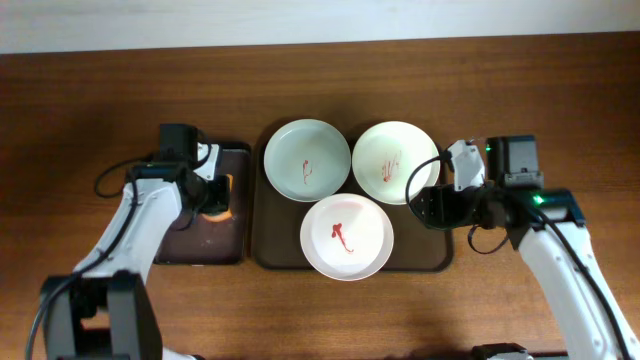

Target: Clean dirty plates on tray and stack at the side

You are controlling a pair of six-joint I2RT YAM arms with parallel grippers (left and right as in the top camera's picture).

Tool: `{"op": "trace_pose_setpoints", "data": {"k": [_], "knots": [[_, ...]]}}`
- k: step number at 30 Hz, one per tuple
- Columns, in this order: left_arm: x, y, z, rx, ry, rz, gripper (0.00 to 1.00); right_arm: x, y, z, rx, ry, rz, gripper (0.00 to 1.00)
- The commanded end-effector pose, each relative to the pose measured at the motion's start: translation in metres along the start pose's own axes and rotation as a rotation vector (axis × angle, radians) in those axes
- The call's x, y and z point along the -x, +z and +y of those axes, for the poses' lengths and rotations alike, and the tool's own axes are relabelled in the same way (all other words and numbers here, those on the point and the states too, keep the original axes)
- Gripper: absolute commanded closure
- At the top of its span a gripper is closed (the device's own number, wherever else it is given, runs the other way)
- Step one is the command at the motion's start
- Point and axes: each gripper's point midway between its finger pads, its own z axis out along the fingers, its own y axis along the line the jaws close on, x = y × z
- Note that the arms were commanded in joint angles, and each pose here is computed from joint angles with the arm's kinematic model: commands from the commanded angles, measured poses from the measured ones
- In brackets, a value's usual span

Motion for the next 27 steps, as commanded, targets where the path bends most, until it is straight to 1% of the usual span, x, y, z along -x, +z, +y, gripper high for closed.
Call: {"op": "trace_pose_setpoints", "data": {"k": [1,4,5,6,7,8,10,13,14,17,21,24,25,26,27], "knots": [[0.002,-0.017,-0.004,-0.016,-0.010,-0.020,1.00,-0.009,0.025,0.004,0.058,0.027,0.102,0.40],[-0.013,-0.007,-0.004,-0.018,-0.013,0.013,0.98,-0.025,0.056,0.016,0.094,0.004,0.218,0.41],[-0.018,-0.002,-0.003,-0.019,-0.014,0.019,0.99,-0.029,0.066,0.021,0.102,-0.010,0.245,0.41],[-0.024,0.004,-0.003,-0.019,-0.018,0.023,1.00,-0.033,0.078,0.024,0.105,-0.024,0.275,0.44],[-0.028,0.008,-0.002,-0.018,-0.036,0.024,1.00,-0.036,0.085,0.023,0.089,-0.015,0.293,0.47],[-0.033,0.014,-0.002,-0.018,-0.063,0.027,1.00,-0.040,0.093,0.015,0.036,0.025,0.316,0.47],[-0.039,0.020,-0.001,-0.017,-0.083,0.026,1.00,-0.043,0.104,0.009,0.010,0.044,0.334,0.48],[-0.046,0.029,-0.001,-0.018,-0.082,0.023,1.00,-0.047,0.118,0.004,0.005,0.065,0.358,0.55],[-0.046,0.029,-0.001,-0.018,-0.082,0.023,1.00,-0.048,0.120,0.004,0.007,0.069,0.362,0.59],[-0.032,0.024,-0.001,-0.019,-0.078,-0.021,1.00,-0.047,0.122,0.004,0.009,0.067,0.359,0.70],[0.010,-0.011,-0.004,-0.022,-0.063,-0.161,1.00,-0.047,0.122,0.004,0.009,0.067,0.359,0.83],[0.033,-0.050,-0.007,-0.024,-0.049,-0.291,1.00,-0.047,0.122,0.004,0.009,0.066,0.356,0.83],[0.039,-0.065,-0.008,-0.025,-0.043,-0.340,1.00,-0.045,0.122,0.004,0.010,0.064,0.350,0.80],[0.047,-0.084,-0.010,-0.026,-0.035,-0.411,1.00,-0.043,0.123,0.004,0.011,0.061,0.343,0.73],[0.051,-0.096,-0.011,-0.027,-0.030,-0.453,1.00,-0.042,0.123,0.004,0.011,0.059,0.337,0.73]]}}
